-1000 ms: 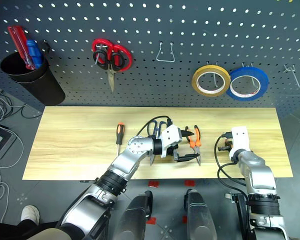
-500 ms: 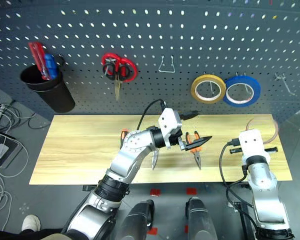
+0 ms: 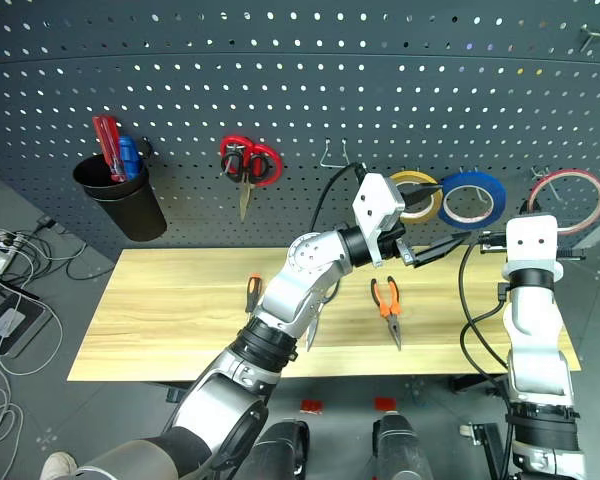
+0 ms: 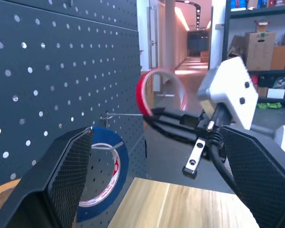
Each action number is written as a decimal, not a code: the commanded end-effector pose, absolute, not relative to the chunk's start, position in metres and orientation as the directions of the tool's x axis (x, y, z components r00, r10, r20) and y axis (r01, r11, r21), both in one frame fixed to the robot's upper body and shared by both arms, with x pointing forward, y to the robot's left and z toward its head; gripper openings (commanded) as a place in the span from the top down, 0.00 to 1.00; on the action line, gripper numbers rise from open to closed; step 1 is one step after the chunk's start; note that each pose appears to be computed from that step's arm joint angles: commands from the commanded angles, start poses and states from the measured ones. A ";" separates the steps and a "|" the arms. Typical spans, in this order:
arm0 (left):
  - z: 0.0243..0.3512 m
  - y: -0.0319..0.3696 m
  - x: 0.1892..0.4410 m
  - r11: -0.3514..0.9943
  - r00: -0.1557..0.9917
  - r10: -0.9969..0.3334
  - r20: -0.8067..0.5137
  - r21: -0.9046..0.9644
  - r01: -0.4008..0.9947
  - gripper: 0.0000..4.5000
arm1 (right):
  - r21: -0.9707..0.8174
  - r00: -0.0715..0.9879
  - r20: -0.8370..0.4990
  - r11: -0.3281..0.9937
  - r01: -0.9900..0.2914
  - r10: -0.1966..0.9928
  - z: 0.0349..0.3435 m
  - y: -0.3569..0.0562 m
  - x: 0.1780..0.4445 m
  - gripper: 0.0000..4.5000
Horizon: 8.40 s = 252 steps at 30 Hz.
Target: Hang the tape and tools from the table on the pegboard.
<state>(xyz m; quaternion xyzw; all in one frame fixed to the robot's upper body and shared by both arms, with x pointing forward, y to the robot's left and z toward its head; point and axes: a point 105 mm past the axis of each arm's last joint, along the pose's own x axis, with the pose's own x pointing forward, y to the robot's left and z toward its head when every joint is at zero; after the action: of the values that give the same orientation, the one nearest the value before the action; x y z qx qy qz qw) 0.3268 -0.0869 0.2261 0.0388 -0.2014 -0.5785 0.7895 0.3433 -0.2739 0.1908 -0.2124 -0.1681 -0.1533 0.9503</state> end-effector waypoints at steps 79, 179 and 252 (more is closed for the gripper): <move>0.093 0.091 0.277 0.710 0.720 -0.682 -0.127 0.117 0.694 0.00 | 0.098 0.814 -0.541 0.977 -0.191 0.213 0.064 -0.127 0.341 0.01; 0.224 0.082 0.360 0.837 0.778 -0.542 0.318 0.113 0.536 0.00 | -0.130 0.634 0.738 0.971 -0.201 0.230 0.319 -0.055 0.388 0.33; 0.204 0.071 0.355 0.815 0.781 -0.575 0.246 0.087 0.573 0.00 | -0.046 0.785 0.495 0.913 -0.406 0.374 0.265 -0.067 0.362 0.01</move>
<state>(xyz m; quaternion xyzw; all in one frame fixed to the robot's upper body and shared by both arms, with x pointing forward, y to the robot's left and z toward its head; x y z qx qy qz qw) 0.3634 0.0765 0.1923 0.0031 -0.1090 -0.2952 0.9492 0.3731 -0.0684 0.2530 0.0248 -0.2381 0.1886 0.9524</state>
